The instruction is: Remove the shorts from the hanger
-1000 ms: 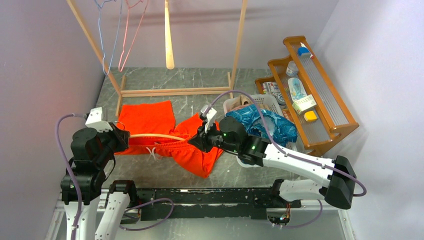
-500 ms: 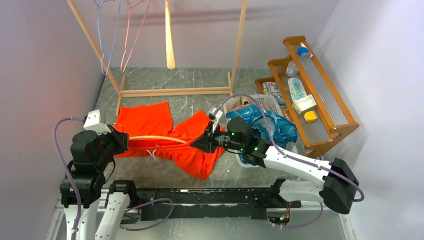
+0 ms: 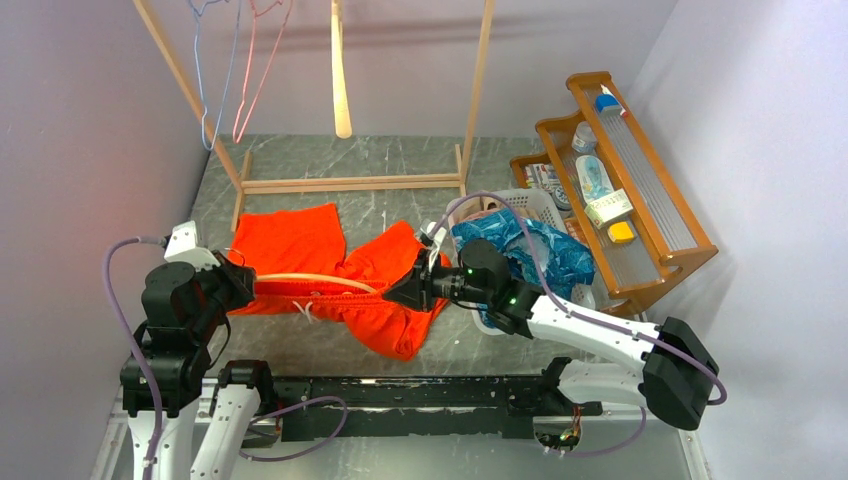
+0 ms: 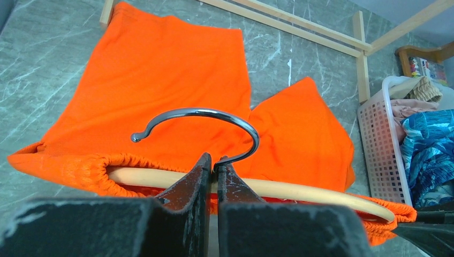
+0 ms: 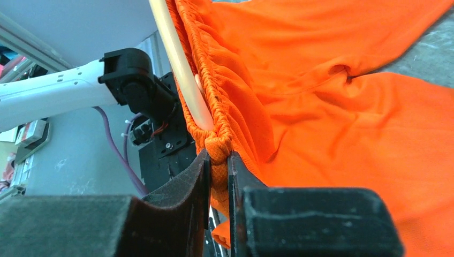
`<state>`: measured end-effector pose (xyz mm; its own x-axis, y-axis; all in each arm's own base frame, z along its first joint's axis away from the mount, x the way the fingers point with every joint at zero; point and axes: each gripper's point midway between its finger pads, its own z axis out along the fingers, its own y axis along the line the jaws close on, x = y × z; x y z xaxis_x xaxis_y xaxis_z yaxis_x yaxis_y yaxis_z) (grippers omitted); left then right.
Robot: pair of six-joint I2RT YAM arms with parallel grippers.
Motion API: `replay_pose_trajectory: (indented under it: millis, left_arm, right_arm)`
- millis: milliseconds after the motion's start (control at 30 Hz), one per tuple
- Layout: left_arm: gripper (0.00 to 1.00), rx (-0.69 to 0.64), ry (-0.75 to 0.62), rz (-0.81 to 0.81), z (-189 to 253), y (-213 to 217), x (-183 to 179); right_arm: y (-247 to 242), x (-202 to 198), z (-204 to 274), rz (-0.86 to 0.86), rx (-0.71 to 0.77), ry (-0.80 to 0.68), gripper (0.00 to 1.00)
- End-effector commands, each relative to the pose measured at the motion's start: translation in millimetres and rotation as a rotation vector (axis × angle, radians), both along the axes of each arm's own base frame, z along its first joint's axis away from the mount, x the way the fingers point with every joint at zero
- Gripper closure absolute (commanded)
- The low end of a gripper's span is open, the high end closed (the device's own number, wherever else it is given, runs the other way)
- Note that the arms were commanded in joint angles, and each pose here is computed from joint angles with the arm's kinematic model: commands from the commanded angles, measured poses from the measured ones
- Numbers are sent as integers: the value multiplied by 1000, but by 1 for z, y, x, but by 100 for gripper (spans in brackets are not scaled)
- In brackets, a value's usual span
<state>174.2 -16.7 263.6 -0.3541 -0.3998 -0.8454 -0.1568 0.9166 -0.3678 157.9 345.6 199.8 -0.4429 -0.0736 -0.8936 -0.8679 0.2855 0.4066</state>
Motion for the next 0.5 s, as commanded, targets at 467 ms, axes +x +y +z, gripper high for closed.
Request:
replay_pose_trajectory:
  millis: [467]
  left_arm:
    - [93,32,-200,195,46,34,11]
  right_arm:
    - [-31,-14,-60,87,-125,150,100]
